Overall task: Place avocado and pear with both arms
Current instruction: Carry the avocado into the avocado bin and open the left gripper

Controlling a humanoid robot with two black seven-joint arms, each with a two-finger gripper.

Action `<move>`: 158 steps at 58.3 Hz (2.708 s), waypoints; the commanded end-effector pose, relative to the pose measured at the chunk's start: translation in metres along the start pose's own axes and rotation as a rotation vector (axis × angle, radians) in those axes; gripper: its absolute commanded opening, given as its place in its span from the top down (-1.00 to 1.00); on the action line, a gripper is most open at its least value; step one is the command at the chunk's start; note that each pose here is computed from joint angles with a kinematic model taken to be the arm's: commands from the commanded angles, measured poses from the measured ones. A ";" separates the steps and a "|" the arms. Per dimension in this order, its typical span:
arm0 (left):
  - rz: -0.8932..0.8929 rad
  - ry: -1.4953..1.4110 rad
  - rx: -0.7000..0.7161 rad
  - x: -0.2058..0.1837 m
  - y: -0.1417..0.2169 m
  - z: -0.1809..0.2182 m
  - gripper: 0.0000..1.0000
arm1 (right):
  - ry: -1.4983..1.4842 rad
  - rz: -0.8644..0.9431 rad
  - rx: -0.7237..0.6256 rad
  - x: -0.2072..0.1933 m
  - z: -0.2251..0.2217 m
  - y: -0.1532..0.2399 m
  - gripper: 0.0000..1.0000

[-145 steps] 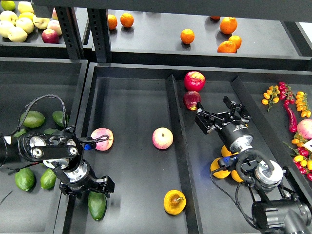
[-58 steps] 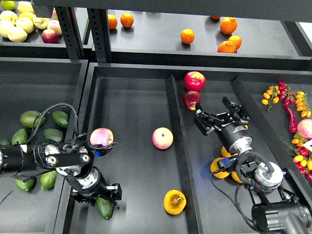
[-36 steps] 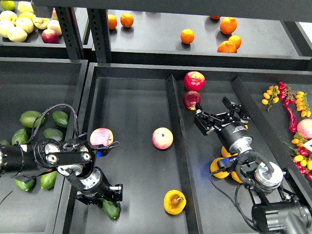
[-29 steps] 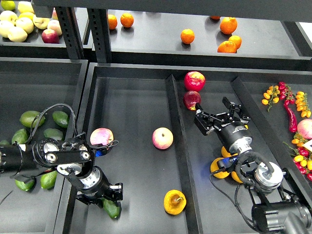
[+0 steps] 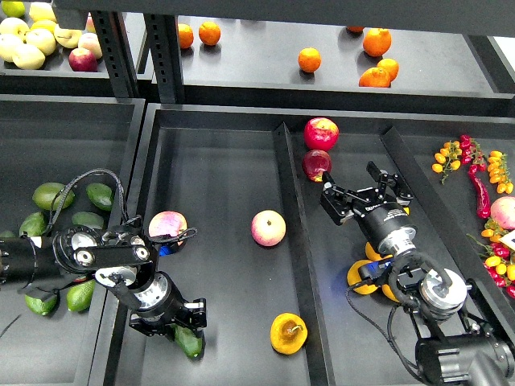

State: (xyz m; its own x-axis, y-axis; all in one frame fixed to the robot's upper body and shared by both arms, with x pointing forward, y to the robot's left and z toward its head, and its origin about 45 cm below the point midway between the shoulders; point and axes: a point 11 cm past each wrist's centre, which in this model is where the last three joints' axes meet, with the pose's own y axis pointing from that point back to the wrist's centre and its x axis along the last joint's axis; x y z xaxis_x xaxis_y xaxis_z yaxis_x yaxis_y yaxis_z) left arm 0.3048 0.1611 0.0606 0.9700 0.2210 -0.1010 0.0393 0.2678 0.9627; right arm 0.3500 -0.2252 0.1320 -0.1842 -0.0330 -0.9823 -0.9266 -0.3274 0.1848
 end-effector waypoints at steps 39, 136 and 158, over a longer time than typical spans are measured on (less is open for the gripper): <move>0.402 0.333 -0.034 0.130 0.147 -0.103 0.49 | 0.006 -0.071 0.011 -0.016 -0.004 0.001 -0.98; 0.466 0.634 0.183 0.121 0.105 -0.224 -0.35 | -0.004 -0.060 0.015 -0.004 -0.001 0.013 -0.98; 0.489 0.648 0.114 0.134 0.116 -0.208 -0.96 | -0.008 -0.053 0.015 -0.001 -0.001 0.015 -0.98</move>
State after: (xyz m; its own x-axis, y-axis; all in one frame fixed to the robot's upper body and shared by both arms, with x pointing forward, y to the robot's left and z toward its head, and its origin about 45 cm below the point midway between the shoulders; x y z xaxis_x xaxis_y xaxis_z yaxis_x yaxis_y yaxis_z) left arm 0.3767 0.4235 0.0960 0.5751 0.7789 0.2502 -0.2549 -0.1200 0.9595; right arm 0.3389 -0.2305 0.1378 -0.1314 -0.0099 -0.9913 -0.9407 -0.3144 0.1278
